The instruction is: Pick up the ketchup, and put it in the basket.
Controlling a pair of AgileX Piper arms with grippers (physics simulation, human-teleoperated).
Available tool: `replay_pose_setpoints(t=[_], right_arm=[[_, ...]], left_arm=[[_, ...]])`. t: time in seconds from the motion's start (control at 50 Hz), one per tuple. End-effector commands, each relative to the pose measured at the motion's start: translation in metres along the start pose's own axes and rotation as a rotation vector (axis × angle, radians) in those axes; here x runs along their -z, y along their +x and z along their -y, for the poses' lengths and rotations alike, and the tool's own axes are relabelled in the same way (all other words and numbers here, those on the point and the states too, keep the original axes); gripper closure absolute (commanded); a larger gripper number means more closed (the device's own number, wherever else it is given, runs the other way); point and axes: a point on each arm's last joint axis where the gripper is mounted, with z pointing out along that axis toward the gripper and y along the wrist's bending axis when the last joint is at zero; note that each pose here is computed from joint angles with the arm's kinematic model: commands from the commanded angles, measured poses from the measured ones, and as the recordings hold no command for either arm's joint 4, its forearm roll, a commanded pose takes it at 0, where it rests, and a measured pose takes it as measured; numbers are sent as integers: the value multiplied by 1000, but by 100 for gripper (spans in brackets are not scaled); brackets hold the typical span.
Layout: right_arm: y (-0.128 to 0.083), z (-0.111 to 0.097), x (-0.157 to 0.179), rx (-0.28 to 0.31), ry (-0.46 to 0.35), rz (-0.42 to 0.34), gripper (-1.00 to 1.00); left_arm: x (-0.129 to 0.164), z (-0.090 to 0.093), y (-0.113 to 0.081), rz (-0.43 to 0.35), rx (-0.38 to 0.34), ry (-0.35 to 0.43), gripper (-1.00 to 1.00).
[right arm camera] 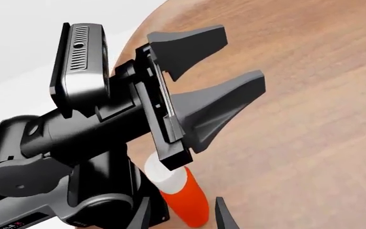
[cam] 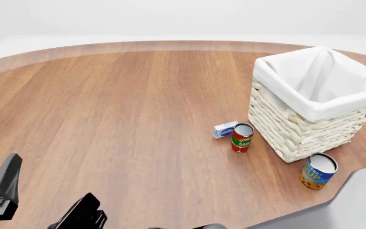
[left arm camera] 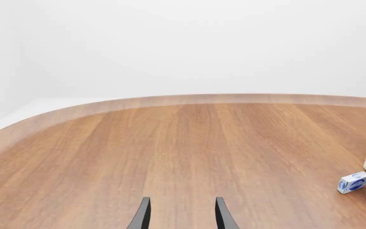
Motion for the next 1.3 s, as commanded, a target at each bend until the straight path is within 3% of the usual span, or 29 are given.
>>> replay_pose_setpoints(t=[0.02, 0.38, 0.72, 1.3], right_arm=[[4, -2, -7, 0, -3, -15, -100], [2, -5, -20, 21, -2, -35, -100], [5, 1, -29, 6, 9, -35, -100], [2, -14, -23, 28, -31, -4, -100]], left_arm=[[0, 0, 0, 0, 0, 0, -100], [0, 0, 0, 0, 0, 0, -100], [0, 0, 0, 0, 0, 0, -100], [0, 0, 0, 0, 0, 0, -100]])
